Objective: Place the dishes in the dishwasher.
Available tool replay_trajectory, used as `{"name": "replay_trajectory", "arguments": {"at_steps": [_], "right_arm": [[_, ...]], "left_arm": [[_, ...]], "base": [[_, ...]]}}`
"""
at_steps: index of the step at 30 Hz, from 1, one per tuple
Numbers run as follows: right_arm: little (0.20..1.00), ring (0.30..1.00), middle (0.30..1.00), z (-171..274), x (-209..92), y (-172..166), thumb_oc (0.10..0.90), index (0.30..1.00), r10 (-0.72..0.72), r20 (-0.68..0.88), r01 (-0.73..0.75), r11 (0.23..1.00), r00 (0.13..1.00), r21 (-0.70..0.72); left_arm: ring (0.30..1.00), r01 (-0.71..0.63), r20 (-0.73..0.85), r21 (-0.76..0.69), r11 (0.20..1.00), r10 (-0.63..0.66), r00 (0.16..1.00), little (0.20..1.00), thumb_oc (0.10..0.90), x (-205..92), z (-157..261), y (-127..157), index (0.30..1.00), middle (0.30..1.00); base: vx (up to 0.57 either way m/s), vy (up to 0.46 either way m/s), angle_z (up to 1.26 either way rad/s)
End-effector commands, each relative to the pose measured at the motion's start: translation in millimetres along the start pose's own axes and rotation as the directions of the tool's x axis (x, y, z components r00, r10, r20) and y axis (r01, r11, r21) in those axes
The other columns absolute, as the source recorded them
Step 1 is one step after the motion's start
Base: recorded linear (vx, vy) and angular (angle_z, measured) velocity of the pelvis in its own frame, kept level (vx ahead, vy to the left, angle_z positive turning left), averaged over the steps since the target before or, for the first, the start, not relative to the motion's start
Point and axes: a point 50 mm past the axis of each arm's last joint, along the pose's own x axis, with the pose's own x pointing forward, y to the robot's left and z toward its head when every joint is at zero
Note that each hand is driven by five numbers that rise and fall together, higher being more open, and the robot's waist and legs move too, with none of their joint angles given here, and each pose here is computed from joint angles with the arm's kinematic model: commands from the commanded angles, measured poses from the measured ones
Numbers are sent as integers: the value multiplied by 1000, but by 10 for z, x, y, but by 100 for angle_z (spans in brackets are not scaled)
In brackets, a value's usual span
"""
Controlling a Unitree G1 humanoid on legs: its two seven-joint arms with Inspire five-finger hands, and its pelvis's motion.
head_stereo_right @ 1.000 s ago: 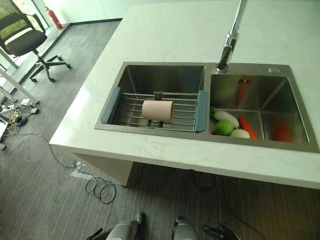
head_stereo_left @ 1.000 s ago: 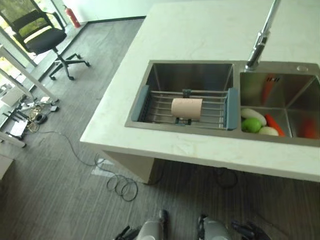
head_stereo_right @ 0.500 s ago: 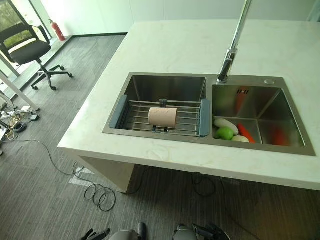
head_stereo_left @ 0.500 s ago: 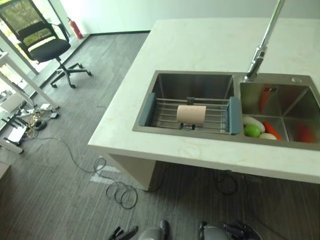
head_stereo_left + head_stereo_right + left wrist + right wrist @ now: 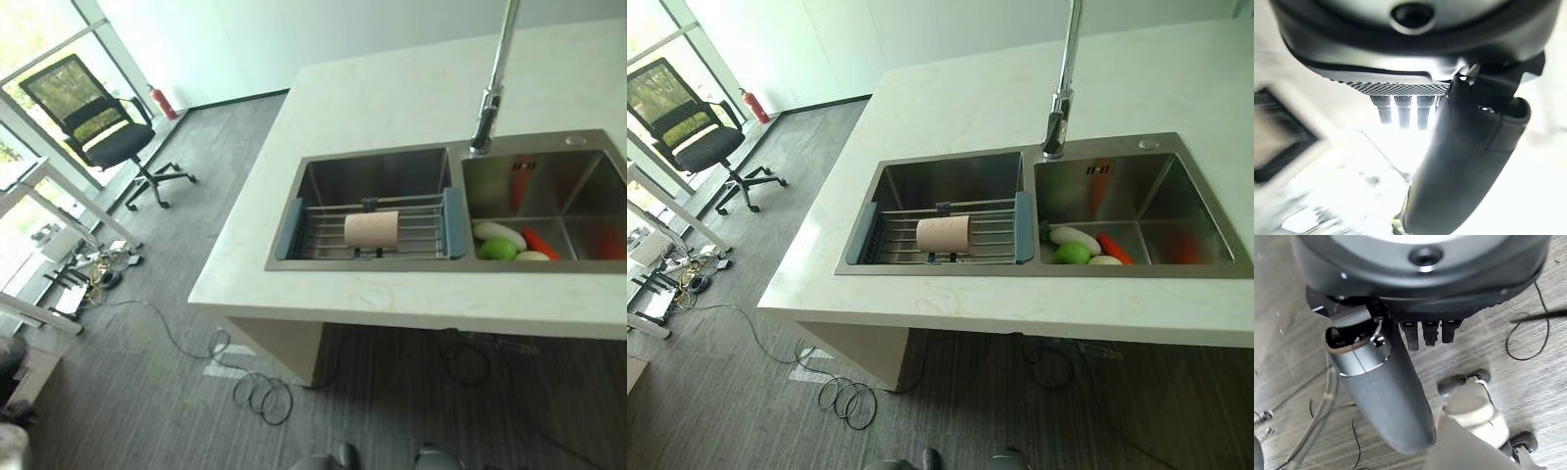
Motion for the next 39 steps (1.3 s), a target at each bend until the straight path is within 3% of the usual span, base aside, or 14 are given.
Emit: {"name": "replay_trajectory", "arguments": {"at_steps": [1, 3, 8, 15, 18, 25, 39], "right_arm": [[900, 900, 900, 231, 55, 153, 800, 900, 28, 69, -28, 1000, 997, -5], [900, 900, 900, 408, 80, 233, 800, 900, 53, 105, -52, 999, 993, -10], [900, 900, 900, 580, 97, 336, 800, 900, 86, 142, -88, 996, 986, 8], [900, 900, 900, 640, 99, 432, 800, 900, 125, 163, -132, 991, 979, 33], [900, 900, 900, 646, 98, 482, 800, 900, 142, 173, -150, 988, 975, 31], [900, 900, 900, 664, 93, 594, 800, 900, 176, 194, -184, 983, 965, 27], [900, 900, 900, 649, 84, 638, 800, 900, 200, 200, -209, 978, 959, 26]], "left_arm": [[900, 38, 267, -171, 984, 10, 964, 900, 800, 278, 637, 43, 900, 900], [900, 227, 449, -227, 947, -105, 887, 900, 800, 399, 1295, -169, 900, 900], [900, 404, 556, -225, 886, -224, 801, 900, 800, 339, 1719, -442, 900, 900], [900, 594, 672, -109, 797, -381, 635, 900, 800, 139, 2185, -793, 900, 900], [900, 642, 682, -48, 765, -444, 581, 900, 800, 16, 2346, -1013, 900, 900], [900, 672, 660, -5, 740, -502, 558, 900, 800, -128, 2399, -1341, 900, 900], [900, 663, 750, 48, 747, -465, 471, 900, 800, -304, 2641, -1317, 900, 900]], "base": [[55, 15, -9], [-19, 24, -17], [-62, -33, -12], [-43, -54, -4], [-18, -21, -1], [12, -14, -4], [11, -5, -6]]}}
